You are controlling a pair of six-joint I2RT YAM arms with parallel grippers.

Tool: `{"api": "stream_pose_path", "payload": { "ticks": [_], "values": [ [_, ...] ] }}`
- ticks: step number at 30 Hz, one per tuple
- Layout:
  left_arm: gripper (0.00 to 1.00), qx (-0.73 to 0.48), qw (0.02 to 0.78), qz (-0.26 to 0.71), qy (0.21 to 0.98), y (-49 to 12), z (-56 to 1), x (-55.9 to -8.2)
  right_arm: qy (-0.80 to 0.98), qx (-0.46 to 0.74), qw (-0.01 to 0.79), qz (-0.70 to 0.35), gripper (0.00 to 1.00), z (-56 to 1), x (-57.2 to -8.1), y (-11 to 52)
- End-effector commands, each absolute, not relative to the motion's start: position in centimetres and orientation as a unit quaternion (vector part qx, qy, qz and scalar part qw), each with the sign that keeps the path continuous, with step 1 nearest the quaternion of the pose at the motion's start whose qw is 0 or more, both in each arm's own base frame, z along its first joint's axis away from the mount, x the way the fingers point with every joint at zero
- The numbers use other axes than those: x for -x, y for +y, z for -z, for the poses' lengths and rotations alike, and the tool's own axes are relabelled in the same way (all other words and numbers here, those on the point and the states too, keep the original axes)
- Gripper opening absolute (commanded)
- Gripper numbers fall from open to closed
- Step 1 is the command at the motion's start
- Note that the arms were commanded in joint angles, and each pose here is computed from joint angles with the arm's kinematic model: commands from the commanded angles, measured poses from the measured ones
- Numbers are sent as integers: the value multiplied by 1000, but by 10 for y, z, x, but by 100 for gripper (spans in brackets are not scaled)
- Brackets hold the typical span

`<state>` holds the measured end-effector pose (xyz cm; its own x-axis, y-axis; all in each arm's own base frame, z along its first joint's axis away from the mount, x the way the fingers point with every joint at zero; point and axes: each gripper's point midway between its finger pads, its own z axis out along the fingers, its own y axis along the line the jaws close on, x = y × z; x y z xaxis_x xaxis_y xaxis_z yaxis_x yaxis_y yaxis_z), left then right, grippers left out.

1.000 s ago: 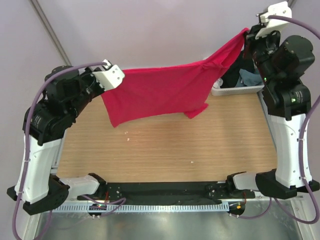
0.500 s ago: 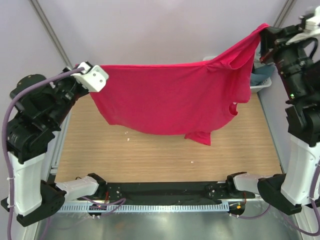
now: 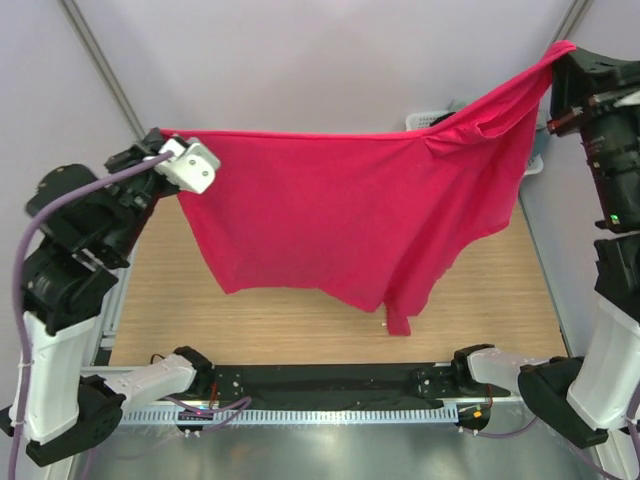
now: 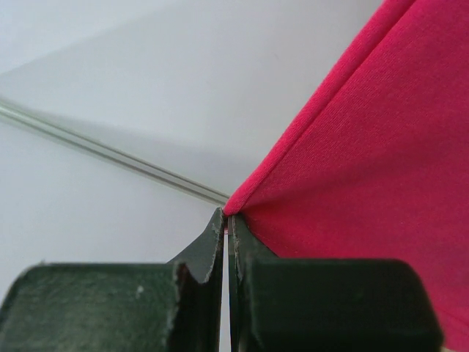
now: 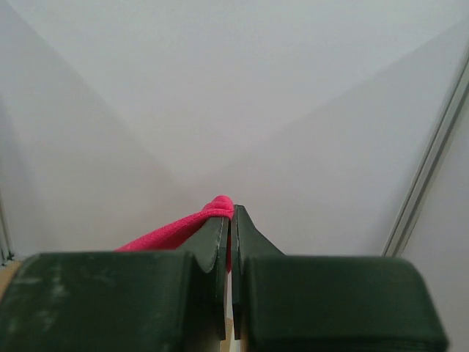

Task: Fold and stack the t-shirts
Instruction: Flatten the tshirt out

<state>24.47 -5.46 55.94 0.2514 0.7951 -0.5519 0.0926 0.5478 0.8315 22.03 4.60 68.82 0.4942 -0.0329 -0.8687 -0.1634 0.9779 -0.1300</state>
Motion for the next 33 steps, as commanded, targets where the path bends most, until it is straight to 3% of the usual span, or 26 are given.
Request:
{"api": "stream_pose_path", "payload": {
  "ticks": [1,7,15,22,33],
  "values": [
    [0,-395,673,-282,557,-56,-550,-262,517,111,848,-29,1,-677,-259,55],
    [0,-413,650,-303,562,-64,-534,-282,551,115,826,21,1,-648,-308,52],
    [0,-345,654,-294,606,-43,-535,-308,587,111,801,36,1,-615,-342,52],
    [0,-341,664,-253,616,-42,-536,-285,579,102,808,31,1,-626,-318,46],
    [0,-329,689,-207,611,-31,-543,-232,582,89,808,-15,1,-629,-235,38]
  ]
}}
